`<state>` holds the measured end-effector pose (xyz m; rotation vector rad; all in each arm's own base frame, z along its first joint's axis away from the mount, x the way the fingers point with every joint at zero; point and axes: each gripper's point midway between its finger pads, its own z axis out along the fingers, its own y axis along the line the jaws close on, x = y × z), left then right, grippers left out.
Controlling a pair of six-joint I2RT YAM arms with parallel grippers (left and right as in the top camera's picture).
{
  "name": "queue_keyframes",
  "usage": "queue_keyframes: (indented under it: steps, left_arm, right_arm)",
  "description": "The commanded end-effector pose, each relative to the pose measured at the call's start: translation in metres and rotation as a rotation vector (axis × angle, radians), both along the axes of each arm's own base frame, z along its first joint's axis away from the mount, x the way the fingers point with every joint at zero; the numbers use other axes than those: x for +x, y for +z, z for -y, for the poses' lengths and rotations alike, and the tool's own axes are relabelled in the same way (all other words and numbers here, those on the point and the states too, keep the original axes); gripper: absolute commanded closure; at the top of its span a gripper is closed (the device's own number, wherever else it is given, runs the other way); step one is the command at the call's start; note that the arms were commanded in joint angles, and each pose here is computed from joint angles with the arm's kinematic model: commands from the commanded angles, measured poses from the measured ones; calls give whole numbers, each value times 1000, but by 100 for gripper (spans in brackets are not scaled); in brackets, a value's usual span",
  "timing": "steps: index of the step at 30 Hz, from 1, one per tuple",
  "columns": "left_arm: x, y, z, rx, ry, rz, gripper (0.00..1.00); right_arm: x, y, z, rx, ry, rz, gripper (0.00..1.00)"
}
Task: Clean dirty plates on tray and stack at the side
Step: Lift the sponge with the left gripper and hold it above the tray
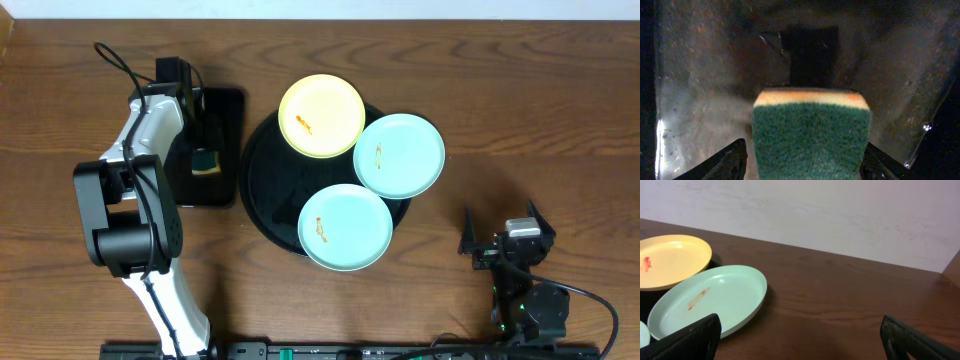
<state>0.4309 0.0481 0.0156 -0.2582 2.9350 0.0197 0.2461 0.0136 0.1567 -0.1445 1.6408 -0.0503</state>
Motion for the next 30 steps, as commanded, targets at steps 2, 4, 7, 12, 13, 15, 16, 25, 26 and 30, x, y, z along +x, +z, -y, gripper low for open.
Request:
queue_keyframes:
  steps: [2,4,7,12,13,15,16,25,26,30]
  left_arm:
    - [13,9,-5,18,5,52,30]
    - [16,4,-5,18,8,62,30]
    - [14,-9,-5,15,18,52,30]
    - [18,-10,-6,17,19,69,52]
    - [18,-10,-6,16,19,68,53]
    - [16,-11,-5,12,18,61,43]
    - [15,-12,-1,-4,14,55,39]
    - [4,-15,1,-16,13,10,38]
    - [4,-15,1,-18,24,10,38]
    - [-1,-31,2,-17,27,20,38]
  right_arm:
    - [0,0,4,-8,-20,0,1]
    - [0,0,4,-8,-20,0,1]
    - [0,0,4,-8,-20,0,1]
    - [0,0,4,-8,-20,0,1]
    - [0,0,4,-8,-20,0,1]
    - [0,0,4,-8,-20,0,1]
    - [0,0,4,-8,-20,0,1]
    - [0,0,4,-8,-20,0,1]
    - [0,0,4,-8,-20,0,1]
    - [0,0,4,-8,-20,0,1]
